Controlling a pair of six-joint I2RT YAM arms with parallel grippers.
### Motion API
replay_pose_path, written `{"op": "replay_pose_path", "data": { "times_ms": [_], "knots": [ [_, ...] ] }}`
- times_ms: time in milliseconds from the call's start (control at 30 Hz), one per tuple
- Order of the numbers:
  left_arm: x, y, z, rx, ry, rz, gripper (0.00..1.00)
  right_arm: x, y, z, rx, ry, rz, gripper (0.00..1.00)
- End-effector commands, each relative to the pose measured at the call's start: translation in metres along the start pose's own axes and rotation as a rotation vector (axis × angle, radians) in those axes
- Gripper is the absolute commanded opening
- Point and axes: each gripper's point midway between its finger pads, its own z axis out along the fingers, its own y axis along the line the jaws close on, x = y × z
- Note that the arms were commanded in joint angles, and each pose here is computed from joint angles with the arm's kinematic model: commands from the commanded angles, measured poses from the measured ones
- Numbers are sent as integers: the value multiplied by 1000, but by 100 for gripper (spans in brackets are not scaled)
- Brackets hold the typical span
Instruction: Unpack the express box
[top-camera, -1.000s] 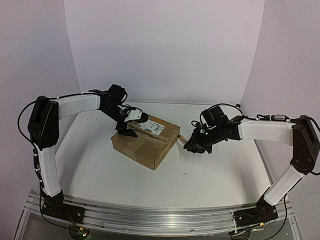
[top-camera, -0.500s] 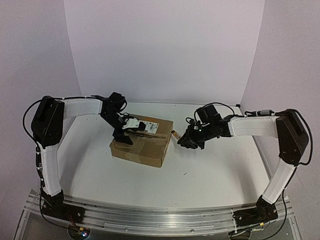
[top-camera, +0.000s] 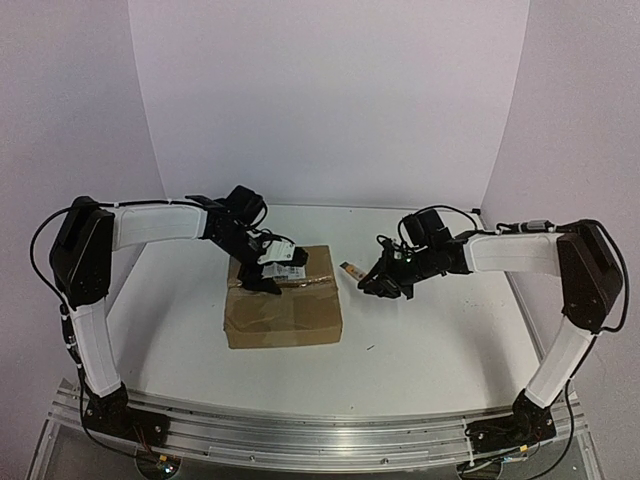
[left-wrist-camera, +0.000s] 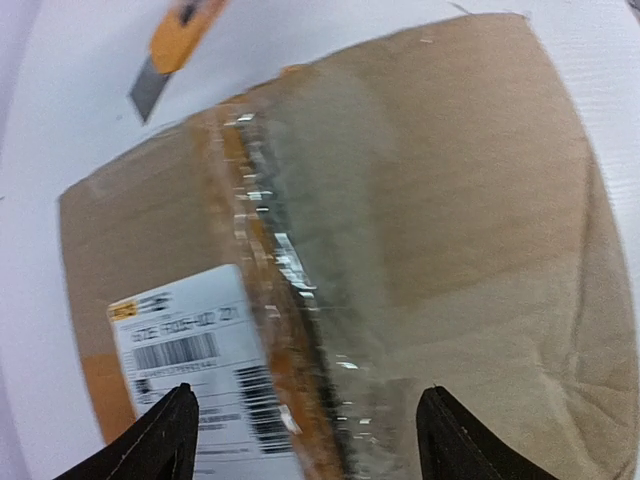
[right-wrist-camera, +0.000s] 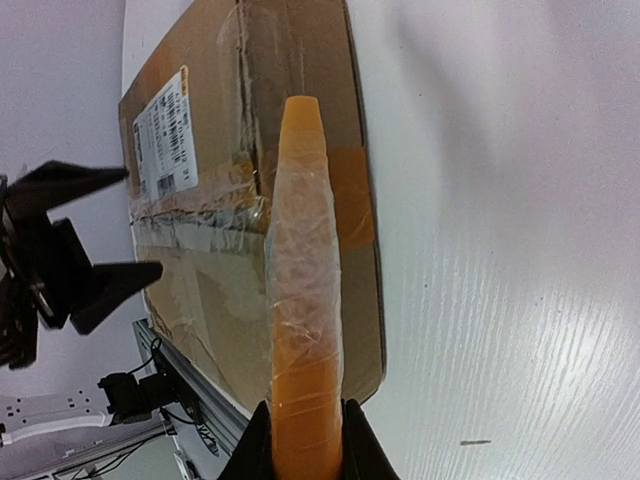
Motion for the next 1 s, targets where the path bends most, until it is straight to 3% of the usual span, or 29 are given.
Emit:
{"op": "replay_pose_path", "data": {
  "times_ms": [0, 433, 567, 833, 900, 967],
  "knots": [
    [-14, 58, -2, -265, 44, -2, 75, 4, 30, -22, -96, -15, -73, 0],
    [16, 33, 33, -270, 198, 9, 80, -10, 41, -3, -96, -22, -99, 0],
    [30, 50, 37, -382, 260, 22, 79, -9, 39, -2, -96, -18, -91, 0],
    [42, 33, 46, -427, 298, 176, 77, -7, 36, -2, -96, -21, -84, 0],
    [40, 38, 45, -468, 287, 201, 71, -6, 37, -2, -99, -17, -84, 0],
    [35, 42, 42, -494, 267, 212, 57, -5, 37, -3, -103, -15, -84, 0]
  ]
}}
